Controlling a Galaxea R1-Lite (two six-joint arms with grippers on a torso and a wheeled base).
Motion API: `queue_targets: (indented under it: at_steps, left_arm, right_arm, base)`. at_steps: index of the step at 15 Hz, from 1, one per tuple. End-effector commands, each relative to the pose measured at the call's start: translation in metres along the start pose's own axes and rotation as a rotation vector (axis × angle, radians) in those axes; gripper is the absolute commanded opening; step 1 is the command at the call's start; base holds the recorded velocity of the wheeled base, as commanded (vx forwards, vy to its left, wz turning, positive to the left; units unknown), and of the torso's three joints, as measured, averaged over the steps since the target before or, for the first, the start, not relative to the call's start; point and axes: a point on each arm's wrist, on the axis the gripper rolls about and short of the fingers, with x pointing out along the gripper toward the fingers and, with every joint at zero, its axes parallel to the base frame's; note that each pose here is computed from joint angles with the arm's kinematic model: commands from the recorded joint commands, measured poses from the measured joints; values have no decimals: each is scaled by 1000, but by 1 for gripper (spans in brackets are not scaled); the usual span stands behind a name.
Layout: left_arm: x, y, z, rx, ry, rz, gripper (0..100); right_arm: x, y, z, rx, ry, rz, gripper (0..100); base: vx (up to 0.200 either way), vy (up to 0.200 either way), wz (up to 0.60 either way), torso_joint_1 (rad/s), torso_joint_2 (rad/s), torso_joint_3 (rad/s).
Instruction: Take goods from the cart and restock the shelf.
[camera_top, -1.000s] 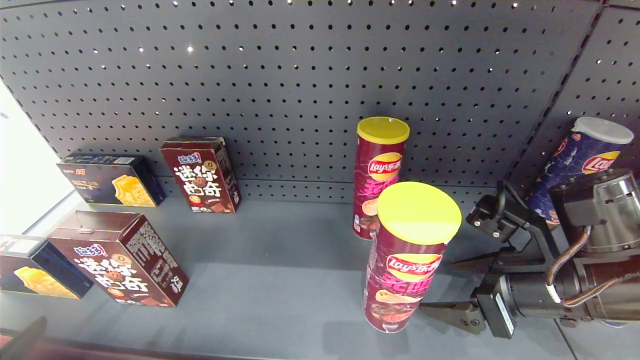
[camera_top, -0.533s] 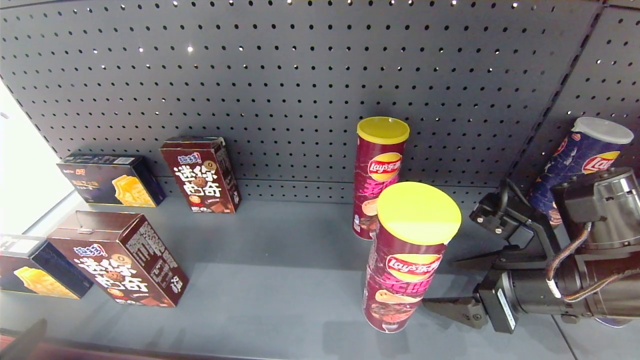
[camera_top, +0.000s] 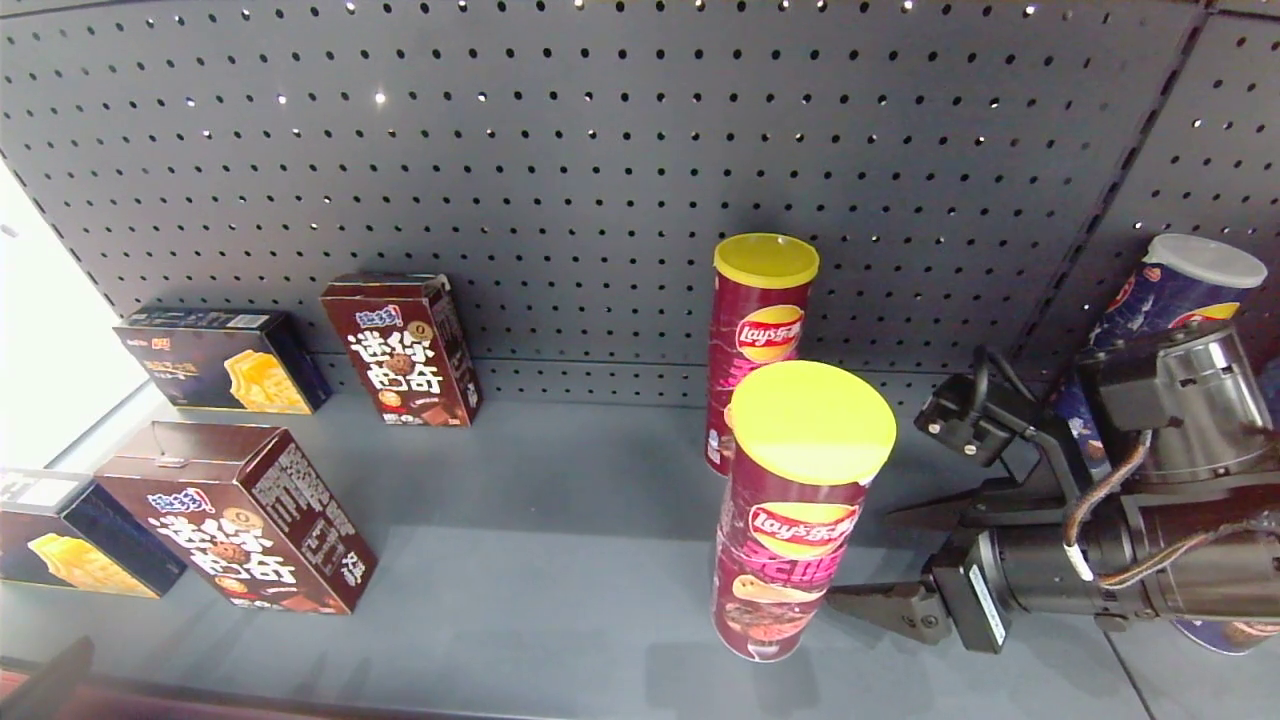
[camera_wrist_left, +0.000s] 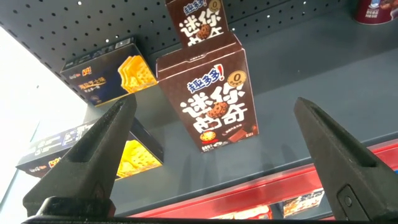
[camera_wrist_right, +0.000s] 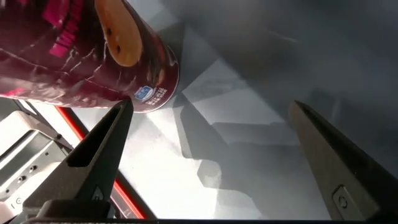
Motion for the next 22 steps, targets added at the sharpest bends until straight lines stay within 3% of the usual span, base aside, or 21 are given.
queue_targets:
  at_steps: [1,8,15,22]
  left_arm:
    - [0,0,0,-1,0,3,100]
    - [-1,0,0,-4,1,13,100]
    - [0,0,-3,-2,8,11,100]
    - [-2,0,-4,-4,7,28,100]
  right_arm:
    - [5,1,1,-3,12,6,100]
    - [-9,2,-11,5,9,-1,100]
    - [-60,11,-15,11,-136,-39,100]
    - [-105,23,-60,35,-220,-78,100]
  base:
    - [0,0,0,0,0,0]
    - [0,0,0,0,0,0]
    - [0,0,0,0,0,0]
    - [0,0,0,0,0,0]
